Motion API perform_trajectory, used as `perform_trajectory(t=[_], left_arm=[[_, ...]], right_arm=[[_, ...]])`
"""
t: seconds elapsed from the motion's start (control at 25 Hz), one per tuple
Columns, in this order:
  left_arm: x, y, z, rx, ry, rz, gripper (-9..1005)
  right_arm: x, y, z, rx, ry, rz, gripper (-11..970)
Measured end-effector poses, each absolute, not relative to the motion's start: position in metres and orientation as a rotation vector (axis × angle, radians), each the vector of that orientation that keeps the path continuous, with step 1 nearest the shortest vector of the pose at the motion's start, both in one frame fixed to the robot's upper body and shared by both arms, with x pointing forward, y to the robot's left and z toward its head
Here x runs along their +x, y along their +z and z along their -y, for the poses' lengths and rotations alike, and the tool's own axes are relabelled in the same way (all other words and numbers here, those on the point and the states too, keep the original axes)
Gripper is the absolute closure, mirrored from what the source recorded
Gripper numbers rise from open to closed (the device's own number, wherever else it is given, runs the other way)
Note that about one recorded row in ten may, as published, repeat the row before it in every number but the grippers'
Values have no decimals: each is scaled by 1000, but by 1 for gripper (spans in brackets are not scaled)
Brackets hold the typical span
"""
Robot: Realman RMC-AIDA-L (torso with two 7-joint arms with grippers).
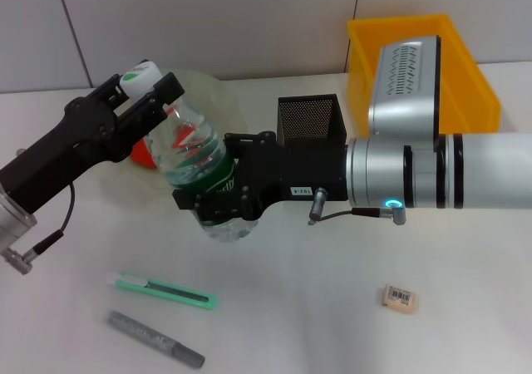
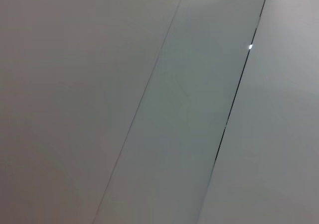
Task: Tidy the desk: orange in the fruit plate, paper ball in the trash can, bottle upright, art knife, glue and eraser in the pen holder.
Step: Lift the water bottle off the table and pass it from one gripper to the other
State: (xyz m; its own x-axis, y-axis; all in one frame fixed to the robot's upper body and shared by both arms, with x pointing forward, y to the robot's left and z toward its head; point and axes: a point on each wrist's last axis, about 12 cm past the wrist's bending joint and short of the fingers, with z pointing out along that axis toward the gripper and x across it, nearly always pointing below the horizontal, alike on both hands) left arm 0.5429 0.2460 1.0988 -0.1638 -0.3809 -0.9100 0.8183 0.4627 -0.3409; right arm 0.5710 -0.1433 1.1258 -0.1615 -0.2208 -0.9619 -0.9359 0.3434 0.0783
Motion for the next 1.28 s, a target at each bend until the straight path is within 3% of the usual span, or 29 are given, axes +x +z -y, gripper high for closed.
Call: perform_trajectory(t=[0.88, 1.28], left_arm=[[538, 1099, -246, 438, -1131, -1341, 556], [537, 1098, -246, 434, -1133, -1341, 557]], right_arm=[[569, 1125, 143, -1064, 912, -1621, 194], [569, 1124, 143, -1069, 910, -1623, 194]])
